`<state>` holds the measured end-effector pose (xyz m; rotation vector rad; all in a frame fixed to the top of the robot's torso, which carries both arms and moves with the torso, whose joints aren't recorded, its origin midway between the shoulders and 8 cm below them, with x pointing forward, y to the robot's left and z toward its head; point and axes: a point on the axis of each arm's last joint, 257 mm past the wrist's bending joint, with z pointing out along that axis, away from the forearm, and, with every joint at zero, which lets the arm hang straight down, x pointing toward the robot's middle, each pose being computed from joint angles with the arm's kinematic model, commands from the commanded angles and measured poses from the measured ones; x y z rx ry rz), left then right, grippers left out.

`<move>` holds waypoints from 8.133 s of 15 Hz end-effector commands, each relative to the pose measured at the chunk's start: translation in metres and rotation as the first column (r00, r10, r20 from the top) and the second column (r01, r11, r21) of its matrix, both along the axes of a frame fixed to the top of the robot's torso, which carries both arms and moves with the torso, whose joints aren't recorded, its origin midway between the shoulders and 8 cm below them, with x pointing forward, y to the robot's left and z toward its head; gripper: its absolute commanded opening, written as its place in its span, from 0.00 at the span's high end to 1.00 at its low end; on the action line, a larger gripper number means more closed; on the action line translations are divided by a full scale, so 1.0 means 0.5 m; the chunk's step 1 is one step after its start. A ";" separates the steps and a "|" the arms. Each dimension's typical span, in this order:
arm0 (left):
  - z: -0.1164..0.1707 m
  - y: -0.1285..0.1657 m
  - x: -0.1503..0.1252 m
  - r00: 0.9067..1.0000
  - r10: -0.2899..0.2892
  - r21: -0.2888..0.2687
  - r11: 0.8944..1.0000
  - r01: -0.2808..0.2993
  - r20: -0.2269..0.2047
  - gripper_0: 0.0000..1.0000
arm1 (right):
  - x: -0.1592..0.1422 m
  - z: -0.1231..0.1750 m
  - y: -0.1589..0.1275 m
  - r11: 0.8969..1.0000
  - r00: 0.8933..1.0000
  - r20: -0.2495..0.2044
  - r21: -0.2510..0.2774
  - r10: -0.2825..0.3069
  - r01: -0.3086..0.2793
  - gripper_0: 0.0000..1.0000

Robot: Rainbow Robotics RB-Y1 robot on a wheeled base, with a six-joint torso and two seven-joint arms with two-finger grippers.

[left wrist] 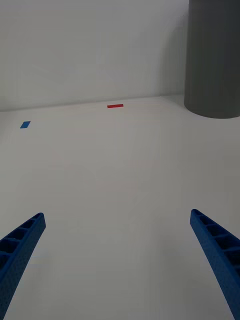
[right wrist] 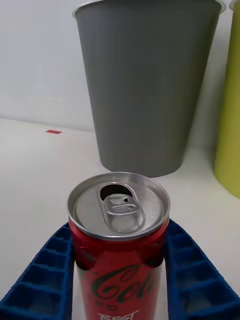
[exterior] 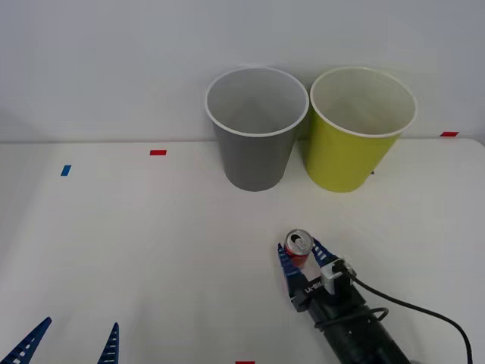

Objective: Put cans in the gray bin and PET bottles in the light green bin.

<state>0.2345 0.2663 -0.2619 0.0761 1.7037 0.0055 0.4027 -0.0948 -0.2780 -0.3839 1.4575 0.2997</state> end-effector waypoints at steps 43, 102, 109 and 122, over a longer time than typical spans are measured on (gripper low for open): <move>0.000 0.000 0.000 1.000 0.000 0.000 1.000 0.000 0.000 0.00 | 0.164 0.663 0.099 0.986 0.985 -0.165 0.168 0.042 -0.014 1.00; 0.000 0.000 0.000 1.000 0.000 0.000 1.000 0.000 0.000 0.00 | -0.064 0.274 -0.280 0.946 0.948 0.017 -0.057 -0.319 0.319 0.00; 0.000 0.000 0.000 1.000 0.000 0.000 1.000 0.000 0.000 0.00 | -0.164 0.202 -0.308 0.921 0.919 -0.060 -0.001 -0.390 0.391 0.00; 0.000 0.000 0.000 1.000 0.000 0.000 1.000 0.000 0.000 0.00 | -0.321 0.065 -0.353 0.913 0.907 -0.133 0.024 -0.400 0.407 0.00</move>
